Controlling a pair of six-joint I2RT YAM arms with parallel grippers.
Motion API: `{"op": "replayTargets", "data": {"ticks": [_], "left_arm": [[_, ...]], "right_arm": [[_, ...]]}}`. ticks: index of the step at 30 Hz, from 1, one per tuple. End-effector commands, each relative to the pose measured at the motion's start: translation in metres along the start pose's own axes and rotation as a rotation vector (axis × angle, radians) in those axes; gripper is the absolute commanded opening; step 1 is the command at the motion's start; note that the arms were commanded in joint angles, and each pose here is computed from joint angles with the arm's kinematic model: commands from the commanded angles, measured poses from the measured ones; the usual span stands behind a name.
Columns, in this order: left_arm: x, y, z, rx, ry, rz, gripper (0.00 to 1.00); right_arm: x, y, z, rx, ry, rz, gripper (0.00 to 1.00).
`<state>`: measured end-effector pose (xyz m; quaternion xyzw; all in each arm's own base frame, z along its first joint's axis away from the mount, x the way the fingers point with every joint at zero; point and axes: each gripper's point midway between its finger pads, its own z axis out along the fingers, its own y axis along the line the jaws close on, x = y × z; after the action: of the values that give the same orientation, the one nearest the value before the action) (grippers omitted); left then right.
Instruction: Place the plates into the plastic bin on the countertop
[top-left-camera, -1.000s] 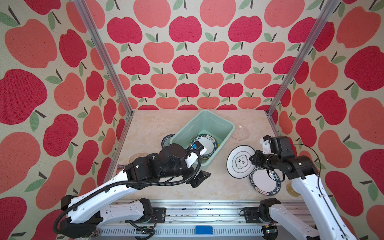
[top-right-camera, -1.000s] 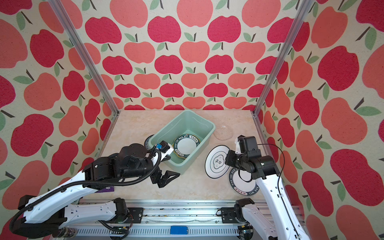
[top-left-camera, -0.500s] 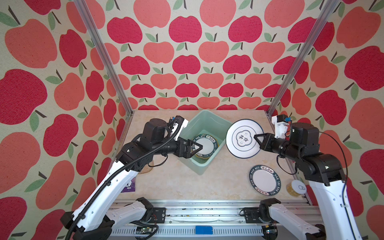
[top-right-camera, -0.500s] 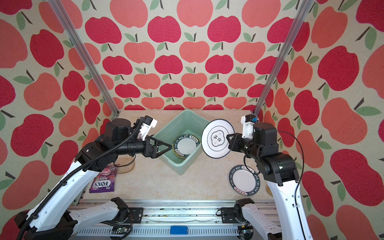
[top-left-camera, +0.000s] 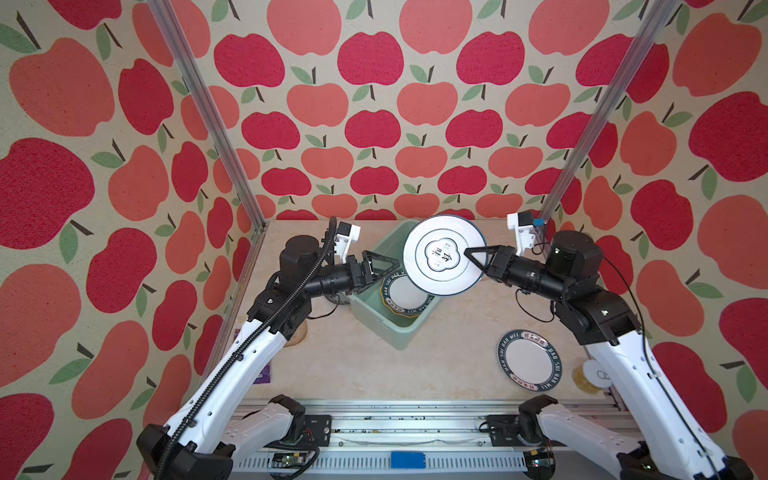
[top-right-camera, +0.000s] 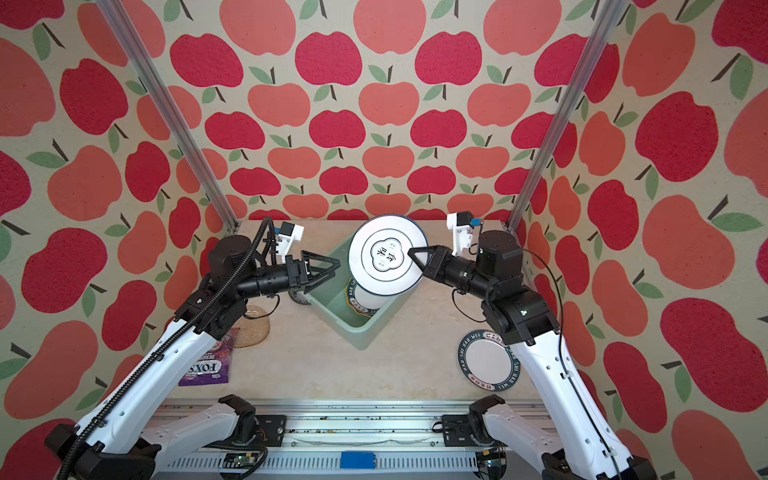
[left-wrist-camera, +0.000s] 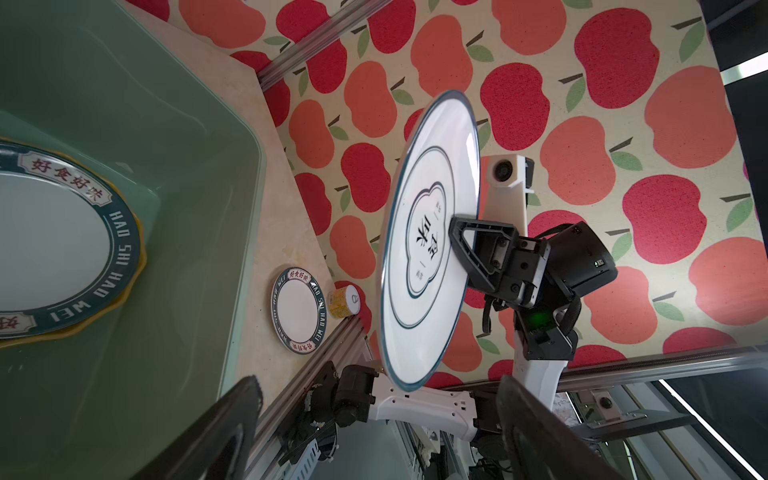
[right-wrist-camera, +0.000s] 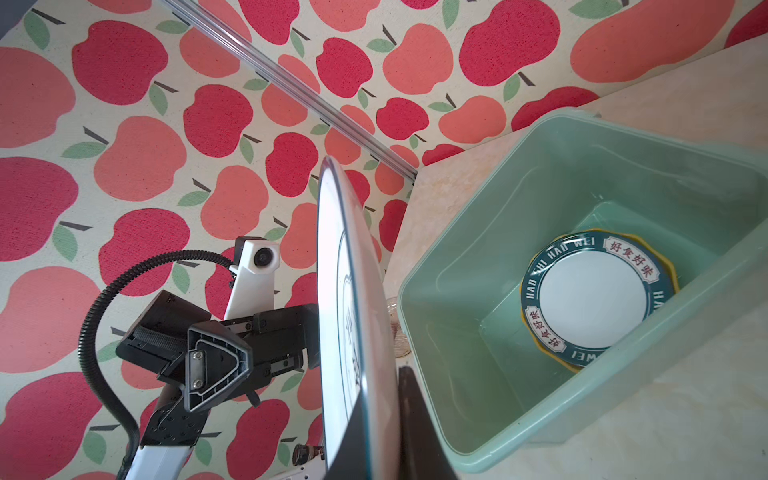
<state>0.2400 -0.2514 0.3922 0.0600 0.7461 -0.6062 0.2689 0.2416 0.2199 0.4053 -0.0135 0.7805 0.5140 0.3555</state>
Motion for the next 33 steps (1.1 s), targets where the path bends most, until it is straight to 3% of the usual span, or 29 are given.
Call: {"op": "replayTargets", "data": {"ticks": [1, 9, 17, 30, 33], "left_arm": [[-0.019, -0.014, -0.003, 0.042, -0.084, 0.035, 0.88], [-0.025, -0.004, 0.003, 0.010, -0.114, 0.033, 0.79], [-0.030, 0.009, 0.015, -0.015, -0.100, -0.008, 0.60], [-0.028, 0.021, 0.017, -0.049, -0.093, -0.037, 0.13], [-0.028, 0.025, 0.018, -0.065, -0.092, -0.038, 0.03]], "right_arm": [[-0.008, 0.025, 0.006, -0.107, -0.040, 0.024, 0.00], [0.000, 0.028, 0.024, -0.143, -0.026, 0.077, 0.00], [0.008, 0.027, 0.036, -0.147, 0.000, 0.082, 0.00], [0.011, 0.015, 0.044, -0.110, 0.005, 0.076, 0.00], [0.011, 0.011, 0.045, -0.092, 0.003, 0.070, 0.08]]}}
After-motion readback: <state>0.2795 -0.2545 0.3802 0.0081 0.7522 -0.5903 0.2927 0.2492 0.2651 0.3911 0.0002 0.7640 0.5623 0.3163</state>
